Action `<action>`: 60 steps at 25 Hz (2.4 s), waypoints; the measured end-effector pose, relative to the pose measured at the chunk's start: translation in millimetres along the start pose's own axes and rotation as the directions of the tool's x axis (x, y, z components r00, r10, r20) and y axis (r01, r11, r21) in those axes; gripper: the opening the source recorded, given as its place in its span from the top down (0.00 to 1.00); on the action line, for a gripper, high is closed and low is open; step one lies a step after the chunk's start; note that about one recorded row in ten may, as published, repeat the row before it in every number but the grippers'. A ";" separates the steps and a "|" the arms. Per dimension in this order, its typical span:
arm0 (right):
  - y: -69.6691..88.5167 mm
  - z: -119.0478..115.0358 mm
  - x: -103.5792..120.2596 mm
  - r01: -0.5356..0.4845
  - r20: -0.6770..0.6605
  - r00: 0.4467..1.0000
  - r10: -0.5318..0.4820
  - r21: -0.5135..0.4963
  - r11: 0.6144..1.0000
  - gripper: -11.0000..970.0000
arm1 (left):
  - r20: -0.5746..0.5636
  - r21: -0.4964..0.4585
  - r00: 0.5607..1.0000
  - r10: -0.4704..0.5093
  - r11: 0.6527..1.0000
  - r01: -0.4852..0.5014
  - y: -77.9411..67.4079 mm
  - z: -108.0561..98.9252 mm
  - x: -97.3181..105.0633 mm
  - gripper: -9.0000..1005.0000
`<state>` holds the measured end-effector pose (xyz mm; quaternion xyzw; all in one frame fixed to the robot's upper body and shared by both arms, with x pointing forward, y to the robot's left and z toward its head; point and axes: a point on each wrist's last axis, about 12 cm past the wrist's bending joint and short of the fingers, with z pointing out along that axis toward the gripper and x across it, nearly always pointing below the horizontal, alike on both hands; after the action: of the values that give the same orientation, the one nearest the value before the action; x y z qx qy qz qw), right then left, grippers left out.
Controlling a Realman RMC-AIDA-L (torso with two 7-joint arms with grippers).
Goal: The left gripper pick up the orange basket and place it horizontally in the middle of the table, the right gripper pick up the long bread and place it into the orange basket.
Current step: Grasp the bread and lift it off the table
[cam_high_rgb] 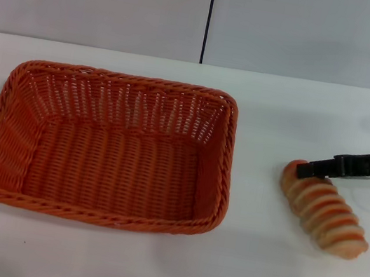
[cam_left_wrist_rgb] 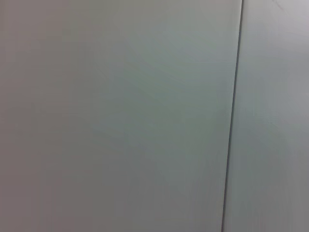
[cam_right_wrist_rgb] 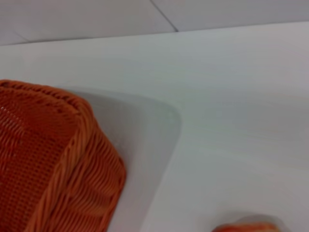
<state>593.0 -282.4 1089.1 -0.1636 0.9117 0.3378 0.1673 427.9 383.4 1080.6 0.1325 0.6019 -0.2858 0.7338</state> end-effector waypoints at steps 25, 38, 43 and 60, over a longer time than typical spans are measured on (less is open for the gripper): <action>14.4 -27.7 1.3 0.018 0.127 0.992 -0.008 -0.076 0.997 0.96 | 0.002 -0.016 1.000 0.001 1.000 -0.001 2.8 -1.5 -2.0 0.18; 12.3 -42.6 18.9 0.004 0.149 0.989 0.011 -0.104 0.995 0.98 | 0.006 -0.003 1.000 -0.003 1.000 0.003 2.8 4.8 -1.2 0.18; 7.8 -35.4 17.5 -0.027 0.142 0.989 0.041 -0.098 0.995 0.97 | 0.004 -0.001 1.000 -0.006 1.000 0.006 2.3 5.4 -0.4 0.18; -3.7 -15.5 -2.1 -0.090 0.076 0.993 0.090 -0.006 0.996 0.39 | 0.003 -0.017 1.000 -0.019 1.000 0.019 0.6 0.2 2.5 0.18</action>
<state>593.4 -295.0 1099.0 -0.1095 0.9107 0.3522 0.1862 428.6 383.2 1078.2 0.1202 0.6046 -0.2879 0.7329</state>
